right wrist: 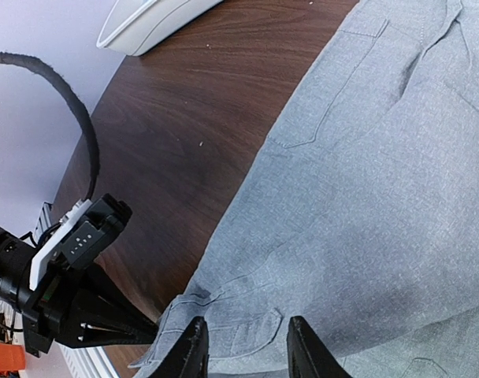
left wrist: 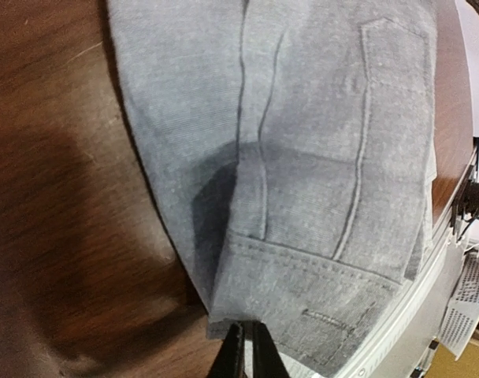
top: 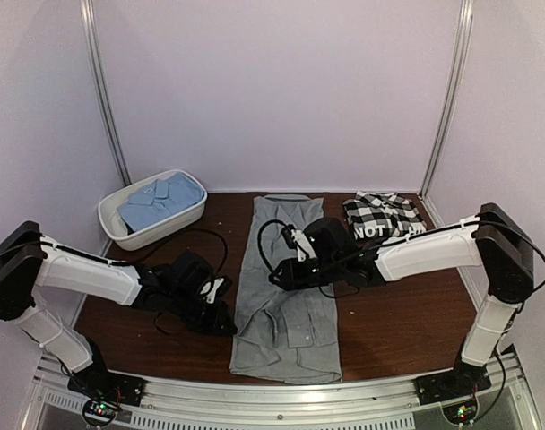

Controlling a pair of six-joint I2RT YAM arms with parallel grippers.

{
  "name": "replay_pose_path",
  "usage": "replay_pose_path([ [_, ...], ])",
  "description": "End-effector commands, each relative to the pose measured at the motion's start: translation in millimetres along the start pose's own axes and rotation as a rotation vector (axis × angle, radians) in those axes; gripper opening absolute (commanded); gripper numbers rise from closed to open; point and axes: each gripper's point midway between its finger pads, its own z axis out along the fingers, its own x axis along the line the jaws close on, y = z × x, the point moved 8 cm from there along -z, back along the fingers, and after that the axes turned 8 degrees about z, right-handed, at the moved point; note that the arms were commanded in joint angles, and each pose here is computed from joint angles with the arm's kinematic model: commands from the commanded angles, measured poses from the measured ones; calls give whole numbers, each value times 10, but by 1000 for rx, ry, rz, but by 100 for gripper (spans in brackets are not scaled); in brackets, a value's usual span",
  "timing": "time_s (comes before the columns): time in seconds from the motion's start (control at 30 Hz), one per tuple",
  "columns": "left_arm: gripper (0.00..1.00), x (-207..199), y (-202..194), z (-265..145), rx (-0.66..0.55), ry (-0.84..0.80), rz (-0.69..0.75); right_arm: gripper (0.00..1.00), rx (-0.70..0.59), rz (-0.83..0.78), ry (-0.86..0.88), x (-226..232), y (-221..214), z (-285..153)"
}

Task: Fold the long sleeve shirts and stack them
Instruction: Pick up the sleeve from the rectangle-folded shirt.

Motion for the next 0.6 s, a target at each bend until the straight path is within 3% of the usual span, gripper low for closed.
replay_pose_path([
  [0.0, 0, -104, 71, -64, -39, -58, 23, 36, -42, -9, -18, -52, 79, 47],
  [0.17, 0, -259, 112, -135, -52, -97, 52, 35, -36, -3, -33, -124, 60, 101],
  [0.27, 0, -180, 77, -174, -53, -6, 32, 35, -30, -2, -41, -162, 40, 134],
  [0.4, 18, -7, -3, -155, -53, 33, -6, 35, -19, 1, -65, -239, -8, 180],
  [0.57, 33, 39, -59, -65, -32, 8, -12, 34, -3, 19, -106, -384, -99, 207],
])
